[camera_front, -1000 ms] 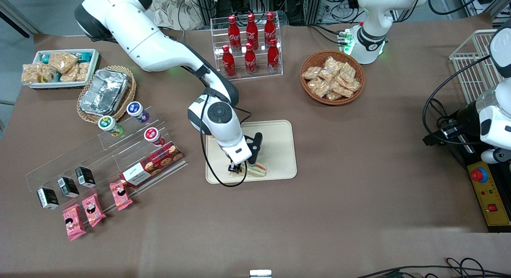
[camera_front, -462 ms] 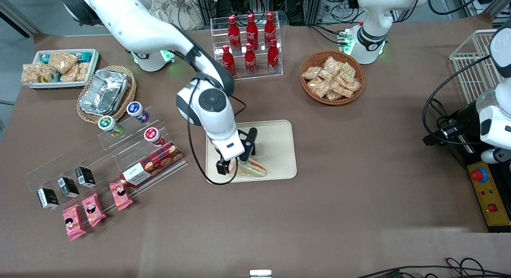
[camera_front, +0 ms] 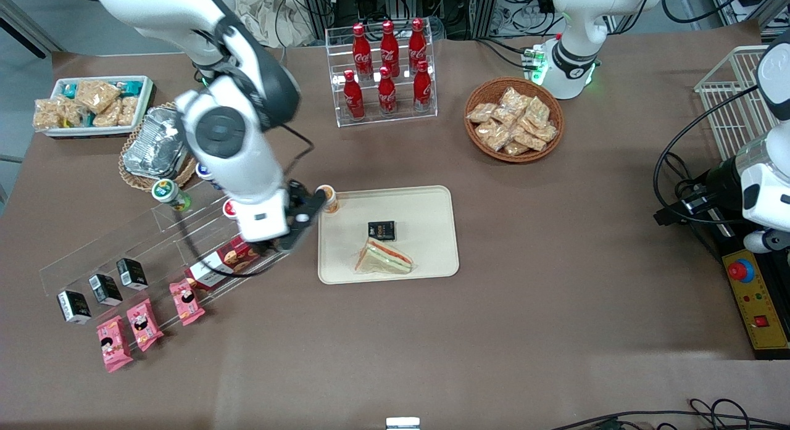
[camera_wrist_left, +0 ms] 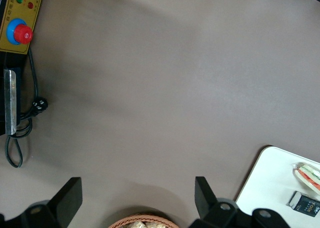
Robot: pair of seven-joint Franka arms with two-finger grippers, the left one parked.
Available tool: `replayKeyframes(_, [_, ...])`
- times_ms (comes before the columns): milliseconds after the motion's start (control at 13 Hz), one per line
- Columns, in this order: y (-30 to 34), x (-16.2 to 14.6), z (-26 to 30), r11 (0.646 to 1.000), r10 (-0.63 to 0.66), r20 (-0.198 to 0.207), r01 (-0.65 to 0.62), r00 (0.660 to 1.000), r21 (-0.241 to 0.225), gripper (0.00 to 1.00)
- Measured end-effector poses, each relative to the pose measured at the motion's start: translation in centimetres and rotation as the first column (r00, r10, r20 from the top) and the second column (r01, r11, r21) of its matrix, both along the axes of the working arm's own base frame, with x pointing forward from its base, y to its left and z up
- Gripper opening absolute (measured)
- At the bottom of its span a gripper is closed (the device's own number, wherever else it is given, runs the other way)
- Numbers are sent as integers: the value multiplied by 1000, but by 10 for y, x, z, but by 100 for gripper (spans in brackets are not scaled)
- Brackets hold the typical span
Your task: Place sandwich on tray
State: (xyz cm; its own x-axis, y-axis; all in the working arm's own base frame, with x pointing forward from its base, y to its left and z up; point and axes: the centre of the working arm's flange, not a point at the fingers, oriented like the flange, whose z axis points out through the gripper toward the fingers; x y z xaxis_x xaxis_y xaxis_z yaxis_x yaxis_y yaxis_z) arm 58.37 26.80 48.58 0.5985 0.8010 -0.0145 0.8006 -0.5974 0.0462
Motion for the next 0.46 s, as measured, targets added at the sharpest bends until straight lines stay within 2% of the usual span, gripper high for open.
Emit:
replayKeyframes(231, [-84,3,50,985,-162,-31,163,986,50,100])
replayKeyframes(462, [-169,-5,89,953,-300,-46,302,953,41,100])
